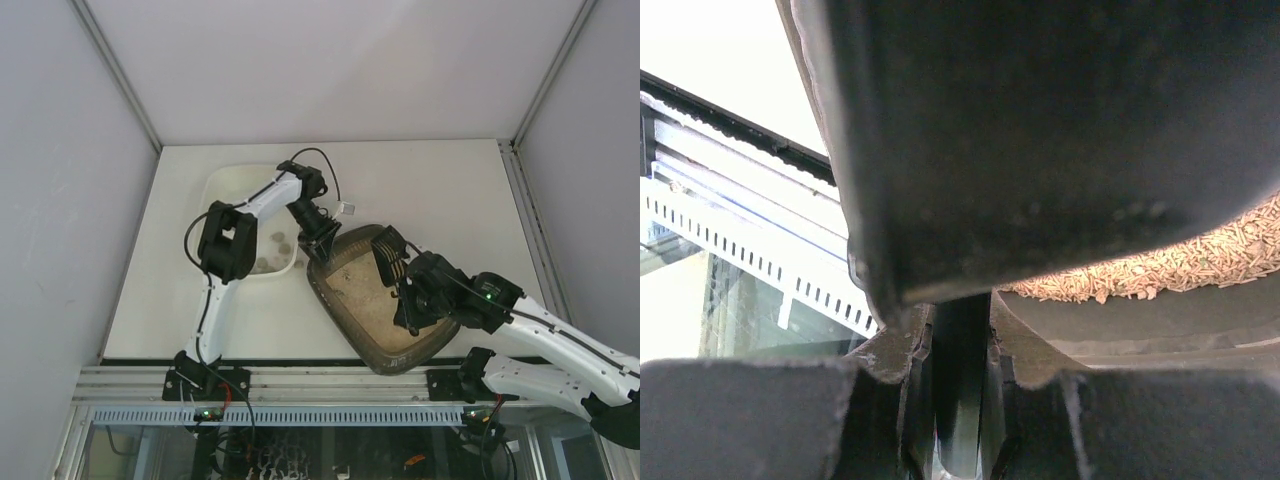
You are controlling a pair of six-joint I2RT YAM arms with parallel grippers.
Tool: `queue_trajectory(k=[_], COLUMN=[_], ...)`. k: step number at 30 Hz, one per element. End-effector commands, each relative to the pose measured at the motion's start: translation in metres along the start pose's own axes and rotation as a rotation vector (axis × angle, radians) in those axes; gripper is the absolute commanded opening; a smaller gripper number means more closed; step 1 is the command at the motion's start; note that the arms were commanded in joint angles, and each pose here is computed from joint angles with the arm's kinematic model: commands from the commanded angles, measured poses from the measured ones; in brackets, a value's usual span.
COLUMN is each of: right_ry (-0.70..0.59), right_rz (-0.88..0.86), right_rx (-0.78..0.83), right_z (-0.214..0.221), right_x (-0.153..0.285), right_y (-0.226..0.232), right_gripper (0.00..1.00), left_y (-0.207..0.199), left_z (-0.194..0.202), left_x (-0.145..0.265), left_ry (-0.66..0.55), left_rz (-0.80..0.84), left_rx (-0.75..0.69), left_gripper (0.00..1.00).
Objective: Clean the litter box
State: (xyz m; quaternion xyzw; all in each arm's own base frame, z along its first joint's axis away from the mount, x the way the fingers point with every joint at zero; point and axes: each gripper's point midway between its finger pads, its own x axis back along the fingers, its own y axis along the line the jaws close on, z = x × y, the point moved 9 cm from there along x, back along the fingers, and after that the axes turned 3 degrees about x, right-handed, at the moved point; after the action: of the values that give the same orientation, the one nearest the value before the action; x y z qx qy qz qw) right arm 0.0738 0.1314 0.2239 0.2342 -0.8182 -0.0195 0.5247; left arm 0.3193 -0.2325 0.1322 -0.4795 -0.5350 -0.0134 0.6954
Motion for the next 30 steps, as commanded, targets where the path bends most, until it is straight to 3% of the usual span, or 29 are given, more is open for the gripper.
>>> queue_trajectory(k=[1, 3, 4, 18, 24, 30], right_ry=[-0.053, -0.041, -0.031, -0.042, 0.071, 0.152], right_rz=[-0.007, -0.024, -0.041, -0.069, -0.055, 0.115], right_rx=[0.012, 0.016, 0.023, -0.006, -0.024, -0.072], right_z=[-0.008, -0.006, -0.005, 0.008, 0.014, 0.012], right_x=[-0.001, -0.003, -0.003, 0.008, 0.001, -0.005], right_y=[0.000, 0.000, 0.001, -0.004, -0.002, -0.008], right_gripper=[0.00, 0.00, 0.00, 0.00, 0.00, 0.00], left_y=[-0.029, -0.038, -0.043, -0.127, -0.130, -0.131], left_z=[0.005, 0.004, 0.004, 0.008, 0.007, 0.005], left_x=[0.021, 0.033, 0.040, 0.148, 0.152, 0.150], left_ry=[-0.029, -0.061, -0.077, -0.446, -0.470, -0.471], left_rz=[-0.023, -0.061, -0.077, -0.317, -0.331, -0.299], left_rx=[-0.094, -0.107, -0.109, -0.240, -0.239, -0.234], left_gripper=[0.20, 0.03, 0.00, 0.00, 0.00, 0.00])
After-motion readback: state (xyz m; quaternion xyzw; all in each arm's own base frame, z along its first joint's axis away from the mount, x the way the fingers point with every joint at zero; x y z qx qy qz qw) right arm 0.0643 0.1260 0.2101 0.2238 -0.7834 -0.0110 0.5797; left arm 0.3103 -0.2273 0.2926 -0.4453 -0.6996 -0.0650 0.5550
